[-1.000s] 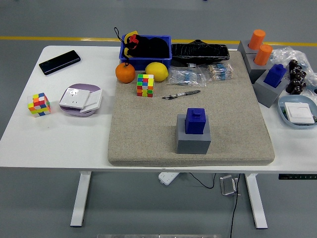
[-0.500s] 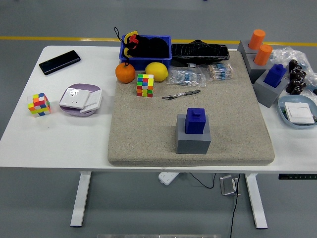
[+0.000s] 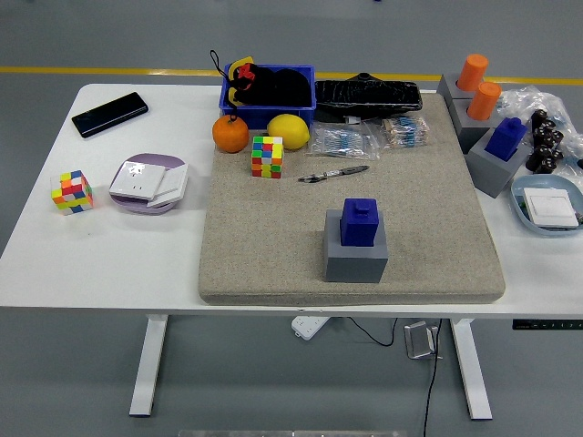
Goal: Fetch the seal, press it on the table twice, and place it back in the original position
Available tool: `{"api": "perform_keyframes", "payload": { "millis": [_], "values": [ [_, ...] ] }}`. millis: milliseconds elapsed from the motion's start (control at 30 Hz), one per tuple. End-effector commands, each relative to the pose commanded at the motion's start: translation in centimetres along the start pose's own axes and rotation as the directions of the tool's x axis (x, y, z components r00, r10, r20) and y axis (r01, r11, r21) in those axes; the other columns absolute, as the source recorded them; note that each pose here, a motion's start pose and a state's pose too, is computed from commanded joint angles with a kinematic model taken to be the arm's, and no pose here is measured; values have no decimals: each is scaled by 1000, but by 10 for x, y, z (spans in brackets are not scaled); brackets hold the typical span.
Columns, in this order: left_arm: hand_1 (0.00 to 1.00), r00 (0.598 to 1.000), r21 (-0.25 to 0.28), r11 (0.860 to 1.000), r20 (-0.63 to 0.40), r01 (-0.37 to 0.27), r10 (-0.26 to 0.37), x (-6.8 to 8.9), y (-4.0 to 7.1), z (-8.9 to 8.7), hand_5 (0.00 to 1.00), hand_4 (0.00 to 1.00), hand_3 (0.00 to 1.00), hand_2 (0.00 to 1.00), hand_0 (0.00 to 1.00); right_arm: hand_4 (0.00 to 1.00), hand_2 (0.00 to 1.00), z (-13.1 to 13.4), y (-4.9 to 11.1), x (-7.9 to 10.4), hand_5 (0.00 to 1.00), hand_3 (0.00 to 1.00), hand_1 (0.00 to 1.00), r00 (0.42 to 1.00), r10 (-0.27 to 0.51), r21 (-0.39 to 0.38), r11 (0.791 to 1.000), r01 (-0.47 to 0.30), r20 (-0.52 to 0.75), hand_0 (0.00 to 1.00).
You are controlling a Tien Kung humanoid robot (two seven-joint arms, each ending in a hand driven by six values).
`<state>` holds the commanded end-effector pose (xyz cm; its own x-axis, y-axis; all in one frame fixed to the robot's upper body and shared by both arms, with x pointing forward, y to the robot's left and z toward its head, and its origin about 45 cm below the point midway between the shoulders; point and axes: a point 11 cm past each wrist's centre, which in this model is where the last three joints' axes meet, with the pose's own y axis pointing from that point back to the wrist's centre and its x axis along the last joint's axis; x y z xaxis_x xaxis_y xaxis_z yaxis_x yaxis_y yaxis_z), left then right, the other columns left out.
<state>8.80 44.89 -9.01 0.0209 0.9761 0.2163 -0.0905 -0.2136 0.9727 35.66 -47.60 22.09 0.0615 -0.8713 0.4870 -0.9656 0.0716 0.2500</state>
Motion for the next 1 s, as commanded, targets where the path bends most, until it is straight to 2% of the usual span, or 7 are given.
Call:
{"api": "perform_keyframes", "payload": {
  "millis": [367,567,1000],
  "values": [
    [695,1000,13,1000,6,-1,1,0,-1,-7,297,678,752,684,745,998,895,3,1,-1,760,872,908,1000,3,-5,1000,-3,5,930],
    [695,1000,14,1000,9,-4,4,2,0,-7,297,678,752,684,745,998,889,2,2,0,759,870,903,1000,19,15,1000,-20,8,928],
    [695,1000,13,1000,20,-7,6,4,0,-6,297,677,752,683,745,998,874,7,5,1,759,850,888,999,28,4,1000,-29,18,923]
  ]
}}
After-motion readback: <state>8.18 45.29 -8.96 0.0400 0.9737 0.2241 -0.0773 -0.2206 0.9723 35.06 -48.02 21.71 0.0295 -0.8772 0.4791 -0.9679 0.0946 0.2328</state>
